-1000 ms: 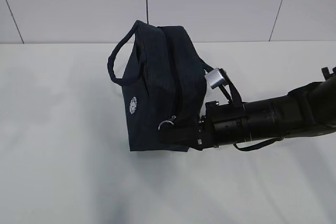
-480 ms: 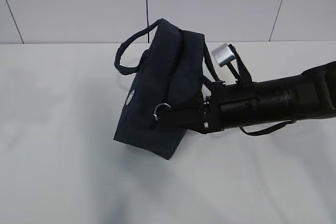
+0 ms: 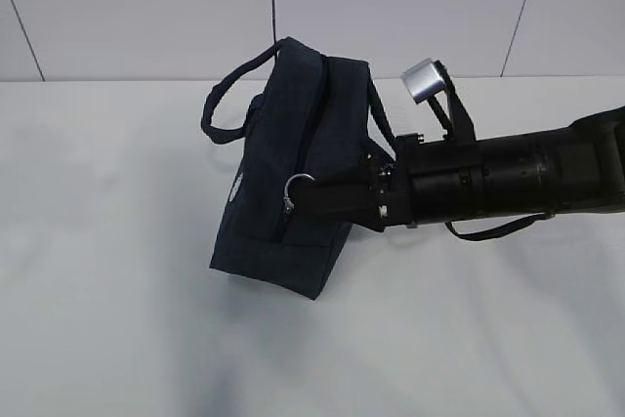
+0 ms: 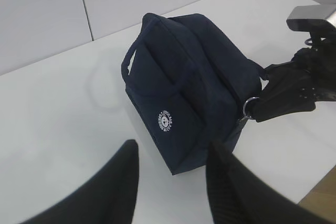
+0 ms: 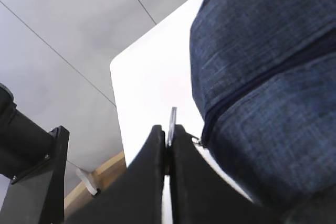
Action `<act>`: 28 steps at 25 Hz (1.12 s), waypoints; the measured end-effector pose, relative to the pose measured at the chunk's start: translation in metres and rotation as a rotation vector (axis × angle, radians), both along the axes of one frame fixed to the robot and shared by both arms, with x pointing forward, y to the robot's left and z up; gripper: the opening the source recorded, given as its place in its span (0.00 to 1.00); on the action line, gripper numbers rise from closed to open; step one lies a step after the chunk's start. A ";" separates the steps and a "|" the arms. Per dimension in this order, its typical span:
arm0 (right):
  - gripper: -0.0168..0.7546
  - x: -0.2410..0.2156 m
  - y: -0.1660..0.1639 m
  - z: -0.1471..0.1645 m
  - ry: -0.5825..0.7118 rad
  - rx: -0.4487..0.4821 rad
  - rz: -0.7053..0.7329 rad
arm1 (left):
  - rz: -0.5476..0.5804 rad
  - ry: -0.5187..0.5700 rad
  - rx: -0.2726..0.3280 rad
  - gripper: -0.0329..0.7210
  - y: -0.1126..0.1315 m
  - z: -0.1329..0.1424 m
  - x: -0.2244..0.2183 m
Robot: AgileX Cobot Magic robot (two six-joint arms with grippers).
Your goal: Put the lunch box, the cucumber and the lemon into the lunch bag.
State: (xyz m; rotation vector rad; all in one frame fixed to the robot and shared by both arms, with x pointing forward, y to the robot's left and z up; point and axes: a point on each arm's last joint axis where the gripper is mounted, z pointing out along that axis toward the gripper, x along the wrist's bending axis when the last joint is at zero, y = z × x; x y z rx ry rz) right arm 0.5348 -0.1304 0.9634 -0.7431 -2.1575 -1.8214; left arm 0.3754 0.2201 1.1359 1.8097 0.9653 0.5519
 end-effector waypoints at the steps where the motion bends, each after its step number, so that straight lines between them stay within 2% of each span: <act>1: 0.03 0.001 0.000 0.001 -0.002 0.002 -0.001 | 0.000 0.000 0.000 0.45 0.000 0.000 0.000; 8: 0.03 0.016 0.004 0.018 -0.034 0.024 -0.018 | 0.000 0.000 0.000 0.45 0.000 0.000 0.000; 22: 0.03 0.046 0.005 0.039 -0.105 -0.044 -0.143 | 0.000 0.001 -0.002 0.45 0.000 0.000 0.000; 28: 0.03 0.050 0.006 0.045 -0.121 -0.041 -0.152 | -0.011 0.087 -0.010 0.45 -0.008 -0.010 0.010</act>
